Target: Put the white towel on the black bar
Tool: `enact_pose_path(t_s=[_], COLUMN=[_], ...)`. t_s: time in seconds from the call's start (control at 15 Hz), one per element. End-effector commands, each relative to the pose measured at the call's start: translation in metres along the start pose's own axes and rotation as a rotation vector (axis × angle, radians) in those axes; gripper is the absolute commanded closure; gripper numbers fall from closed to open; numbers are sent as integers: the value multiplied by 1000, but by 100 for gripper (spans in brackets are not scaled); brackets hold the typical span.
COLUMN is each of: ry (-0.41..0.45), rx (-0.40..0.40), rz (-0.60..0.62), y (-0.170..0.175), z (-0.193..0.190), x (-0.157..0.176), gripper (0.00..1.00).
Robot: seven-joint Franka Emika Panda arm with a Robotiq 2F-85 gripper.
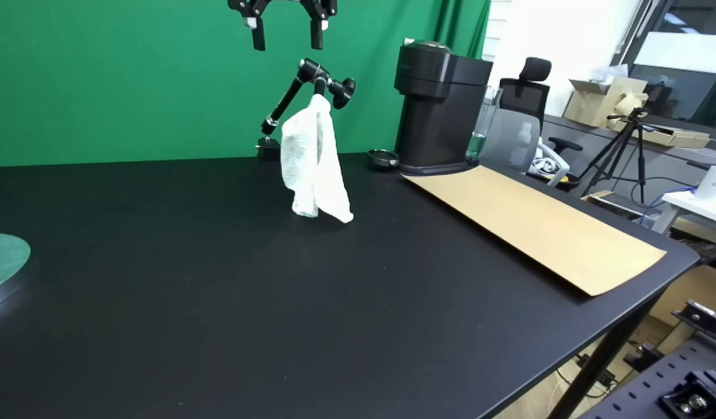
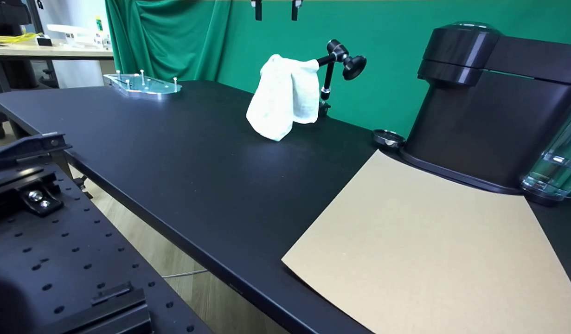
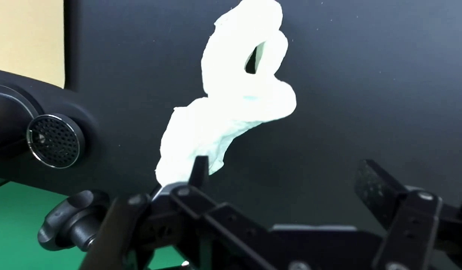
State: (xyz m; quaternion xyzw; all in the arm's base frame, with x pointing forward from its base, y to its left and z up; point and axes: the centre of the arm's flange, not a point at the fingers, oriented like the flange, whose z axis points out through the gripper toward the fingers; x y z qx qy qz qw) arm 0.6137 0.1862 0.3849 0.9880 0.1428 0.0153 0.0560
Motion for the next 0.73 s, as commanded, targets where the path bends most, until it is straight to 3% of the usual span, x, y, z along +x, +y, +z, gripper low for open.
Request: enact_pose_path(t_s=[0.0,0.67], ry=[-11,22], rx=[5,-20], rz=[-7,-38], y=[-16,-16], z=[6,39], x=[-34,-85], gripper=[0,0])
